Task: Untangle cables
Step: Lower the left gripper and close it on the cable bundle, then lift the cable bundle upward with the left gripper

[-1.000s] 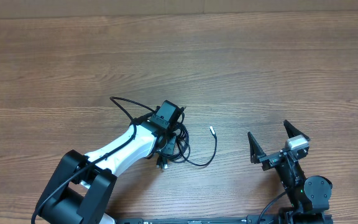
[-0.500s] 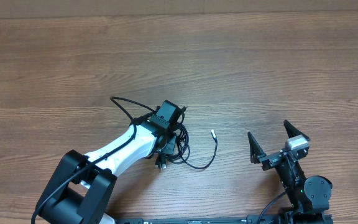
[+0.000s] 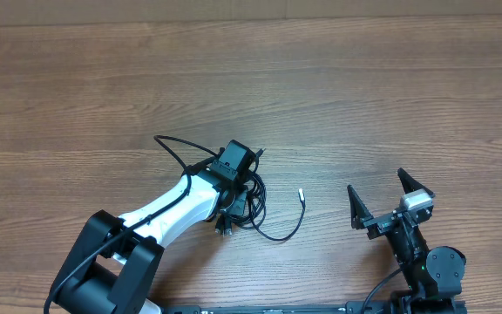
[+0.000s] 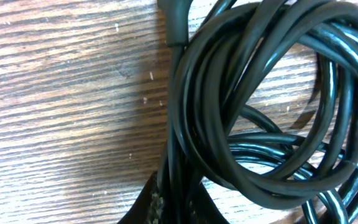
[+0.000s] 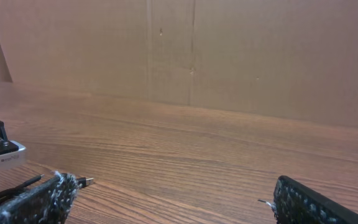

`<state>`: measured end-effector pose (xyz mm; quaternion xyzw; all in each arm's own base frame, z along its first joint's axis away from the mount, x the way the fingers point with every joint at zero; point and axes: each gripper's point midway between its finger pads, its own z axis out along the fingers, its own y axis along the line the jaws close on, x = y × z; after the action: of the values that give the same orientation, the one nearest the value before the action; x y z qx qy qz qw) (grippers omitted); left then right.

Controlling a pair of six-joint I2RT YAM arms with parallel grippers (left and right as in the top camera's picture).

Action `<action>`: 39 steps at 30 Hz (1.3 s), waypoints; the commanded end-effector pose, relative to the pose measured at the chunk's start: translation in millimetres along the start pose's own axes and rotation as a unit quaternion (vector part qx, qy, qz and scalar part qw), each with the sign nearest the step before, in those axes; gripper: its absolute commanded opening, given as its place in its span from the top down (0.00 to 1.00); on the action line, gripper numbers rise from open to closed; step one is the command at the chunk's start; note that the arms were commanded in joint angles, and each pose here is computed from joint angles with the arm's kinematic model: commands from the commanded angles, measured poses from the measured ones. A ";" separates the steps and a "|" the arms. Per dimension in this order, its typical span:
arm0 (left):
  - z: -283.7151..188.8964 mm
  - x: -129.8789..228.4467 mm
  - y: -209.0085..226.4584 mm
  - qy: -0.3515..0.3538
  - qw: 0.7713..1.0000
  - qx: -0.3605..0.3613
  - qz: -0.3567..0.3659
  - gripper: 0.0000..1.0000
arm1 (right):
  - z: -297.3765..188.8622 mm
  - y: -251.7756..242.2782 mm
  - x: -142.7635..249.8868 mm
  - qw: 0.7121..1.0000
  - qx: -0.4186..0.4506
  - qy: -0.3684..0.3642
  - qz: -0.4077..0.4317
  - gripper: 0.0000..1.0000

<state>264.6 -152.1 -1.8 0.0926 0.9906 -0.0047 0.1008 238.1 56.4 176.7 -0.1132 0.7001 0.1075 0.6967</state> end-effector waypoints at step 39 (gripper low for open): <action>-131.1 -106.3 -59.7 -0.084 0.988 0.108 0.076 0.96 | 0.5 -2.0 2.7 1.000 0.006 0.000 0.000 0.00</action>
<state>316.4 -215.4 121.0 0.1540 0.9734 -0.0965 0.1393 238.1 56.5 177.3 -0.1133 0.6992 0.1074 0.6977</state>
